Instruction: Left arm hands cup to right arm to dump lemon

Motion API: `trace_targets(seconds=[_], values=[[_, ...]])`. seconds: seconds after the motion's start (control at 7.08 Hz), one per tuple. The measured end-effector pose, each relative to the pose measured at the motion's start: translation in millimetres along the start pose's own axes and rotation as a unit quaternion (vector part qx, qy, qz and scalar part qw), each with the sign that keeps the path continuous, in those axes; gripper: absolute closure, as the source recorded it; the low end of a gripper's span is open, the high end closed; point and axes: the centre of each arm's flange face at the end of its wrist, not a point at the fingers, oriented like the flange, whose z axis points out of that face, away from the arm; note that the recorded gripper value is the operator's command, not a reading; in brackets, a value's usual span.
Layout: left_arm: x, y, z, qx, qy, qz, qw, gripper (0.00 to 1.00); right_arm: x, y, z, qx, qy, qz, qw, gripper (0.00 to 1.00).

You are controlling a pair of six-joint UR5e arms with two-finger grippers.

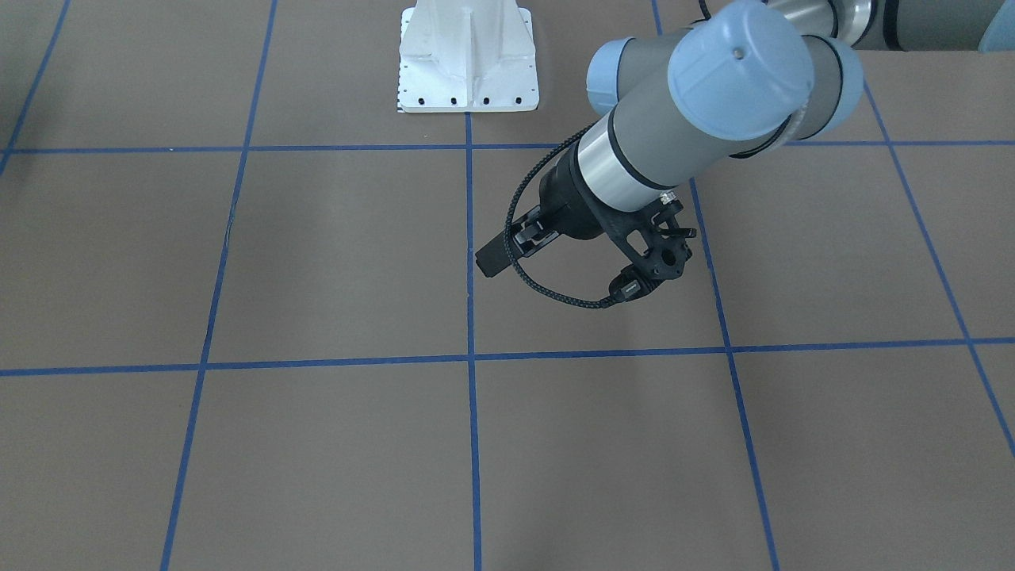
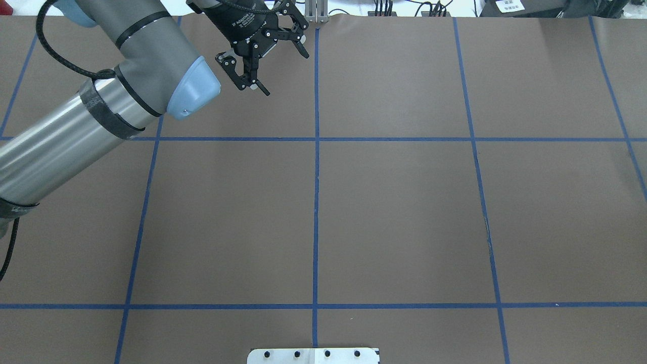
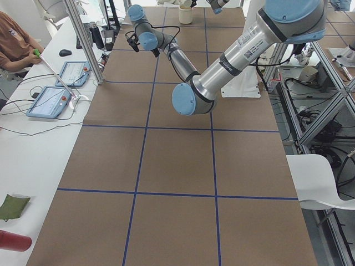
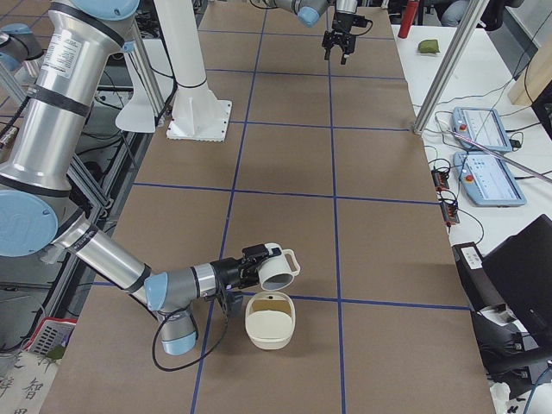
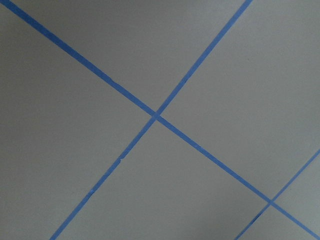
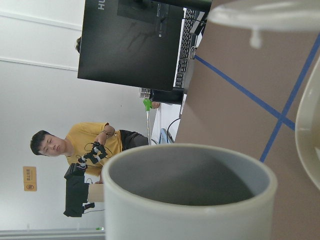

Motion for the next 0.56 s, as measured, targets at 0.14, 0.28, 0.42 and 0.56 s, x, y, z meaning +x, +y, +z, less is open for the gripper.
trace_targets(seconds=[0.14, 0.28, 0.42, 0.56], values=[[1.5, 1.2, -1.4, 0.0, 0.001, 0.001, 1.0, 0.0, -3.7, -3.0, 3.8, 0.005, -0.01, 0.033, 0.9994, 1.0], [2.4, 1.0, -3.6, 0.001, 0.003, 0.002, 1.0, 0.0, -8.2, -5.7, 8.7, 0.009, -0.021, 0.074, 0.997, 1.0], [3.9, 0.6, -7.4, 0.003, 0.005, 0.002, 1.0, 0.0, -12.5, -8.2, 11.2, 0.011, -0.032, 0.115, 0.9928, 1.0], [5.8, 1.0, -10.6, 0.004, 0.007, 0.003, 1.0, 0.0, -15.7, -9.9, 11.5, 0.011, -0.042, 0.147, 0.9882, 1.0]])
